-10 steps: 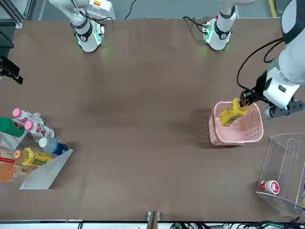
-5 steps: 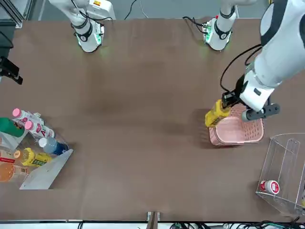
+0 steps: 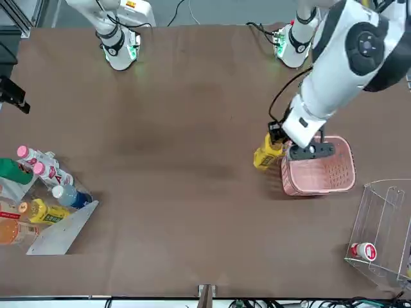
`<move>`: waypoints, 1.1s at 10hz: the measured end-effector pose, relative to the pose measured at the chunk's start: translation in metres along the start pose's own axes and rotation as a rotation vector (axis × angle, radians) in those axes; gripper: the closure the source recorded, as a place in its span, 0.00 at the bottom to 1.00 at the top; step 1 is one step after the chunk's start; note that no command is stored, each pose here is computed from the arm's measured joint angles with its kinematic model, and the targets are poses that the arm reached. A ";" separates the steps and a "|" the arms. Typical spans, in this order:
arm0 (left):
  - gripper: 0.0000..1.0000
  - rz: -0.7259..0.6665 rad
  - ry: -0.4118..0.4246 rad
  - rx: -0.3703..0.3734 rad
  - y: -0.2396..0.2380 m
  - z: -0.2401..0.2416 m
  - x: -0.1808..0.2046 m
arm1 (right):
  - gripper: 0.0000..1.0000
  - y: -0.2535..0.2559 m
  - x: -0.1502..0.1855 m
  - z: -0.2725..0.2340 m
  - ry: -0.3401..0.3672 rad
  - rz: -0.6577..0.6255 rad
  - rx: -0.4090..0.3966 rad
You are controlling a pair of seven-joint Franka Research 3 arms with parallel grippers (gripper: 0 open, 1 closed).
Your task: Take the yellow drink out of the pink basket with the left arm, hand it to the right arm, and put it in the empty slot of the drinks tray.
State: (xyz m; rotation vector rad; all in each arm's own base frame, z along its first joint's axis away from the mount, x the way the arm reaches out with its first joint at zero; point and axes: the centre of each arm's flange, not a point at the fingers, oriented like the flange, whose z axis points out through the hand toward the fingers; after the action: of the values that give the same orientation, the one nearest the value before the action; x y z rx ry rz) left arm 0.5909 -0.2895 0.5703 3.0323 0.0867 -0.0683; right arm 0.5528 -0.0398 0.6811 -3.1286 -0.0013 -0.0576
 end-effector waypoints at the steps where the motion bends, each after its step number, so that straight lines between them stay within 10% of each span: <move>1: 0.66 0.018 0.007 0.000 0.013 0.007 -0.002 | 0.01 0.000 0.000 0.000 0.000 0.000 0.000; 11: 0.66 0.052 0.077 0.002 0.136 0.109 -0.012 | 0.01 0.000 0.000 0.000 0.001 0.000 0.000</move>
State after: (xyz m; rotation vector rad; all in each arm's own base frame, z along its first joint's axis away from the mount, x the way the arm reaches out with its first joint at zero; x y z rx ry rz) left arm 0.5829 -0.4364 0.4771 3.0369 0.0140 0.0530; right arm 0.5528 -0.0399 0.6813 -3.1286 -0.0011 -0.0585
